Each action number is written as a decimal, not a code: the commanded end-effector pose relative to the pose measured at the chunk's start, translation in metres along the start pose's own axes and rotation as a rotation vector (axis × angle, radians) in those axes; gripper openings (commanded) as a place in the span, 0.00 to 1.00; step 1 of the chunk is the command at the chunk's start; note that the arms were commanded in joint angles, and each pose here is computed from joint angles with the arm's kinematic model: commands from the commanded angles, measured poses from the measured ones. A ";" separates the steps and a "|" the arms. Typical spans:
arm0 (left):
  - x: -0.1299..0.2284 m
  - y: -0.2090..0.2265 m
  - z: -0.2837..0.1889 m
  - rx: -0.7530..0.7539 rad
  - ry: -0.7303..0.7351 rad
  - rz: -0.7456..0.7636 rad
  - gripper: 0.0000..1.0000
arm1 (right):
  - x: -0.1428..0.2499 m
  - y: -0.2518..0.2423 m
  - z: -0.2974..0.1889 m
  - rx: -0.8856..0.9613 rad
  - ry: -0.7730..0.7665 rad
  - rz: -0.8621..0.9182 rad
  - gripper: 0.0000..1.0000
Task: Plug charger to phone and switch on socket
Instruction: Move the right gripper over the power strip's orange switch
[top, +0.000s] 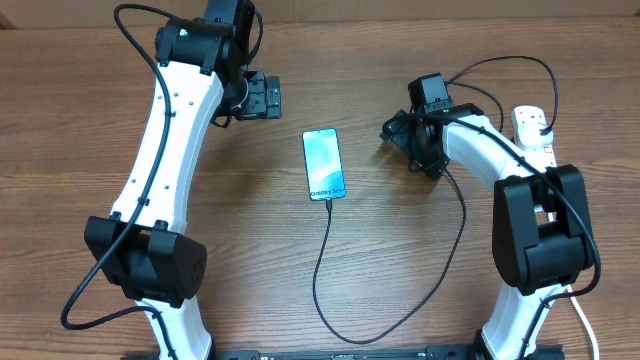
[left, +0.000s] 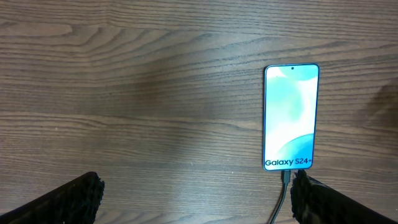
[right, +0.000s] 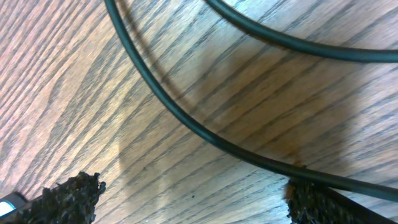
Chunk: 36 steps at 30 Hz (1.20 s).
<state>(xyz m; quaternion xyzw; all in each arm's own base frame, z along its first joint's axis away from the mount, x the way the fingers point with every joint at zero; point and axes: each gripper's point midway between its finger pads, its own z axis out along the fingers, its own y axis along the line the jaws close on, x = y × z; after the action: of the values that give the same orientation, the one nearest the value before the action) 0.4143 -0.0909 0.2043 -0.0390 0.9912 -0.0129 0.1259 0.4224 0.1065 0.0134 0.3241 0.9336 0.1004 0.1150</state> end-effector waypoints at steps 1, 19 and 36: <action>0.000 0.005 0.003 -0.020 0.004 0.015 1.00 | 0.010 0.000 0.005 -0.015 0.048 0.008 1.00; 0.000 0.005 0.003 -0.020 0.004 0.015 1.00 | 0.045 0.055 -0.030 -0.361 0.283 -0.263 1.00; 0.000 0.005 0.003 -0.020 0.004 0.015 1.00 | -0.065 0.033 -0.221 -0.269 -0.410 -0.140 1.00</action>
<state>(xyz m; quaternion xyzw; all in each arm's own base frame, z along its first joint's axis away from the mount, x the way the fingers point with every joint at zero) 0.4138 -0.0908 0.2041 -0.0388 0.9913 -0.0126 0.1248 0.4218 0.1178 0.2113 0.1764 0.9194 0.2169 0.2766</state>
